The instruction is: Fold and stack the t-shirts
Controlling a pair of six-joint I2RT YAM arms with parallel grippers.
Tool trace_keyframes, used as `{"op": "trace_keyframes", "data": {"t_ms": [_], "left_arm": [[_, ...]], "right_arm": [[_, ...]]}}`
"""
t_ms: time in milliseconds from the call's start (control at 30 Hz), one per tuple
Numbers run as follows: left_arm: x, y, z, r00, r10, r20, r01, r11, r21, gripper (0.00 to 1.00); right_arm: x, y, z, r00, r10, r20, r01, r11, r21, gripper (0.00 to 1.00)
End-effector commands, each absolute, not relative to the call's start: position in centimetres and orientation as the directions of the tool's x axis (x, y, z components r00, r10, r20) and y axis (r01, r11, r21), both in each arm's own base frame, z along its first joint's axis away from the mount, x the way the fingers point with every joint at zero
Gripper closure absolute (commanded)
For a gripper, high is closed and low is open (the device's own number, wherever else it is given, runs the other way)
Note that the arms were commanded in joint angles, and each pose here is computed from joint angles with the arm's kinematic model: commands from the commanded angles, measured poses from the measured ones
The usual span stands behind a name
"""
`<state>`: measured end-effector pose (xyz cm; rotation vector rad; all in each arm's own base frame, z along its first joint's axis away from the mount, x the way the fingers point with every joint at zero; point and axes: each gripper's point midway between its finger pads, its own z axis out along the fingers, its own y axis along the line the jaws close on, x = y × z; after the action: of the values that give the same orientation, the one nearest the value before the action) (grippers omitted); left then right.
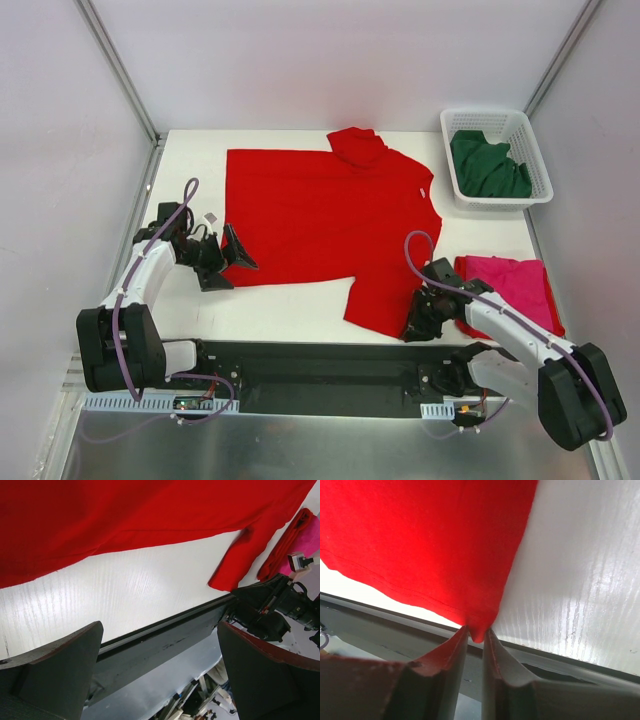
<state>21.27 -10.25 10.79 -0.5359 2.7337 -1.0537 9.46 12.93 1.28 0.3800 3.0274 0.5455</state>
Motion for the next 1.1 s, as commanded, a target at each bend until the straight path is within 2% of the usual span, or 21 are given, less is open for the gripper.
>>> {"op": "trace_keyframes", "data": {"t_ms": [0, 33, 100, 333, 500, 667, 800, 1067], "left_arm": [[21.5, -9.6, 10.8, -0.915, -0.4, -0.052, -0.271, 0.706, -0.654, 0.01], [21.5, -9.3, 10.6, -0.912, -0.407, -0.06, -0.279, 0.718, -0.638, 0.01], [21.6, -8.7, 10.0, -0.904, -0.423, -0.068, -0.3, 0.739, -0.603, 0.01], [22.0, -6.9, 9.0, -0.889, -0.453, -0.065, -0.363, 0.784, -0.503, 0.01], [21.7, -5.6, 8.2, -0.891, -0.453, -0.044, -0.395, 0.819, -0.417, 0.01], [21.7, -3.3, 7.1, -0.887, -0.457, -0.068, -0.422, 0.861, -0.285, 0.01], [21.7, -2.5, 6.0, -0.886, -0.463, -0.034, -0.443, 0.865, -0.237, 0.01], [23.5, -3.0, 5.4, -0.896, -0.442, -0.029, -0.417, 0.864, -0.281, 0.01]], "right_arm": [[10.1, 13.0, 1.7, -0.975, 0.22, -0.023, 0.199, 0.92, 0.337, 0.79], [10.2, 13.0, 1.7, -0.975, 0.223, -0.023, 0.202, 0.92, 0.337, 0.8], [10.1, 13.0, 1.8, -0.976, 0.217, -0.022, 0.197, 0.921, 0.335, 0.89], [10.1, 12.9, 1.8, -0.977, 0.211, -0.024, 0.192, 0.925, 0.327, 0.99], [10.1, 12.8, 1.7, -0.977, 0.212, -0.023, 0.193, 0.927, 0.322, 0.99], [10.0, 12.8, 1.7, -0.977, 0.212, -0.023, 0.193, 0.927, 0.322, 0.99], [9.9, 12.7, 1.7, -0.978, 0.209, -0.021, 0.192, 0.928, 0.319, 0.99], [9.8, 12.6, 1.7, -0.979, 0.205, -0.021, 0.188, 0.93, 0.315, 0.99]]}}
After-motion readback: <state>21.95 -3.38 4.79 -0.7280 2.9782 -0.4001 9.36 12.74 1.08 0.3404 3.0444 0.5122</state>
